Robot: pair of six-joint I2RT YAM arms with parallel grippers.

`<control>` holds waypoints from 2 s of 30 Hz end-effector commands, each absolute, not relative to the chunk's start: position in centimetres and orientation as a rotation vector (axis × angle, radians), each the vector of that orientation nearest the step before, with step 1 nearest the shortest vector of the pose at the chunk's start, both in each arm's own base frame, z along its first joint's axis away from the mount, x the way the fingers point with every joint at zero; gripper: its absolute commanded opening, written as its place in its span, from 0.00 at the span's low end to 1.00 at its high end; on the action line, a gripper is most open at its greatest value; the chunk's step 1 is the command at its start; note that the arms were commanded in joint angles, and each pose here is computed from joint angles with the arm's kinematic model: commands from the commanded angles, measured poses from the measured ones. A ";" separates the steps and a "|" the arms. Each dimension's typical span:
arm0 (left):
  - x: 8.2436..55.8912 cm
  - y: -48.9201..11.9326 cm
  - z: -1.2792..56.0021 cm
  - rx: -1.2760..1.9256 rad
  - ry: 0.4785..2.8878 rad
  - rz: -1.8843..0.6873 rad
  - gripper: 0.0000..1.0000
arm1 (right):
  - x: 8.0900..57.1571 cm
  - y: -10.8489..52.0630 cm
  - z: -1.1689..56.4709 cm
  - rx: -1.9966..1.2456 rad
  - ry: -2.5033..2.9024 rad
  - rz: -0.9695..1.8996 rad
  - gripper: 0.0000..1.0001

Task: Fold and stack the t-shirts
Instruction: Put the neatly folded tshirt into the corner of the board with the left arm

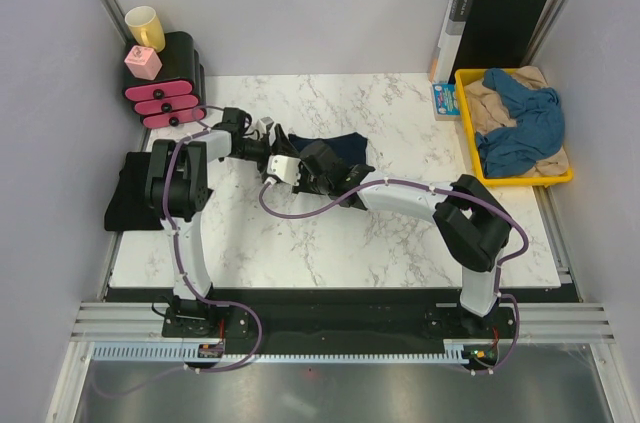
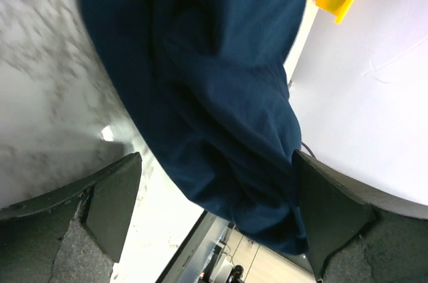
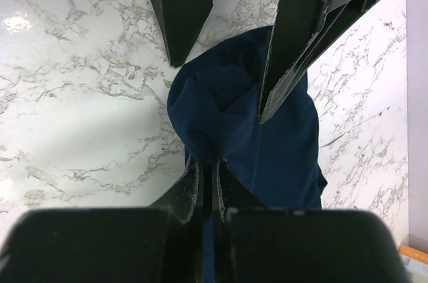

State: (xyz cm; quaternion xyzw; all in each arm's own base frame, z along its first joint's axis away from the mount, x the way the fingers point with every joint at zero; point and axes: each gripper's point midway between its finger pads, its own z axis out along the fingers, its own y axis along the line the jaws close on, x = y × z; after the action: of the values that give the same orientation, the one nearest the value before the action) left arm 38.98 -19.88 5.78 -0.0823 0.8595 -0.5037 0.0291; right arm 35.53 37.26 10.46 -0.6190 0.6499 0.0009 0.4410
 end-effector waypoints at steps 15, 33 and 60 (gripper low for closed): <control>42.5 -20.2 6.9 -0.231 2.550 -1.520 1.00 | 35.7 40.3 11.9 -1.511 1.552 0.065 0.00; 42.3 -21.9 6.2 -0.182 2.555 -1.575 0.62 | 35.3 41.6 11.5 -1.523 1.544 0.084 0.00; 40.2 -18.2 8.8 -0.016 2.582 -1.346 0.02 | 41.8 26.7 20.4 -1.081 1.740 -0.294 0.95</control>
State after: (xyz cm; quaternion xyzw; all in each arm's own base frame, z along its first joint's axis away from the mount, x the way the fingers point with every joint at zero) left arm 40.62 -20.18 5.69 -0.0566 0.8732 -0.4792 0.0690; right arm 39.69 32.32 16.56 -0.5224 0.6973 -0.0527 0.4879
